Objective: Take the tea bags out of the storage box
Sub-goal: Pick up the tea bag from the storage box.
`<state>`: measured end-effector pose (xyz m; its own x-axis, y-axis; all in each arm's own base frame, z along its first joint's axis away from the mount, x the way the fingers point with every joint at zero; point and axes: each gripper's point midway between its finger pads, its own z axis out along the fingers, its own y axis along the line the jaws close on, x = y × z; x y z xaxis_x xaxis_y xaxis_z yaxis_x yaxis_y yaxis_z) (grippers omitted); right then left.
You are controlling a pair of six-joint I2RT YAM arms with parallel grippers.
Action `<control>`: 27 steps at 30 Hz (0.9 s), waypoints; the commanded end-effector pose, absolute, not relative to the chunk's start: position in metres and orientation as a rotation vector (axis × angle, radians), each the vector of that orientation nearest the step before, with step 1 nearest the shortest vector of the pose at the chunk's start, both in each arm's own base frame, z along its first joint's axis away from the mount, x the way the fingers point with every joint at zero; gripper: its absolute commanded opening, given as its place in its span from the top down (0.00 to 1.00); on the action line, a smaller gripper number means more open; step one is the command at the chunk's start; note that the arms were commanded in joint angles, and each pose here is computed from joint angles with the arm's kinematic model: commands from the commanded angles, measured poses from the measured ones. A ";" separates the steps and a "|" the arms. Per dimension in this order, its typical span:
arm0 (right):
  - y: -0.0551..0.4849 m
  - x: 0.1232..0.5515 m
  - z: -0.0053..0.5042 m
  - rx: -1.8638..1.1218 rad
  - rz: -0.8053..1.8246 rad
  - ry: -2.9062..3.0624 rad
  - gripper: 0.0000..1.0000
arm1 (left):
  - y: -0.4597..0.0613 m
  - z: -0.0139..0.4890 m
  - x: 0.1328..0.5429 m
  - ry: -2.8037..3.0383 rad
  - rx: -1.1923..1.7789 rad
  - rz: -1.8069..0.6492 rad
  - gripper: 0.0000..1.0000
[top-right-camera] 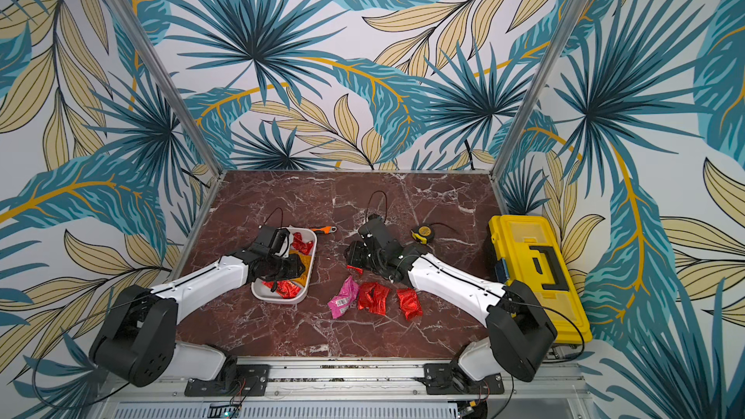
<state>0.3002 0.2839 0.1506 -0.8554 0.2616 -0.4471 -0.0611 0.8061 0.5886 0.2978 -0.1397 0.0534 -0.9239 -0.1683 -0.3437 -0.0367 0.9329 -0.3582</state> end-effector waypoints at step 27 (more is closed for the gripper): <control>0.234 0.268 0.142 0.268 0.743 2.450 0.54 | -0.236 0.129 0.333 2.533 0.042 -0.550 0.96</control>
<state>0.2769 0.2464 0.1517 -0.8206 0.3218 -0.4723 -0.0179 0.8115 0.5840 0.3094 -0.2241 0.1210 -0.8764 -0.0468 -0.4793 0.1486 0.9205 -0.3615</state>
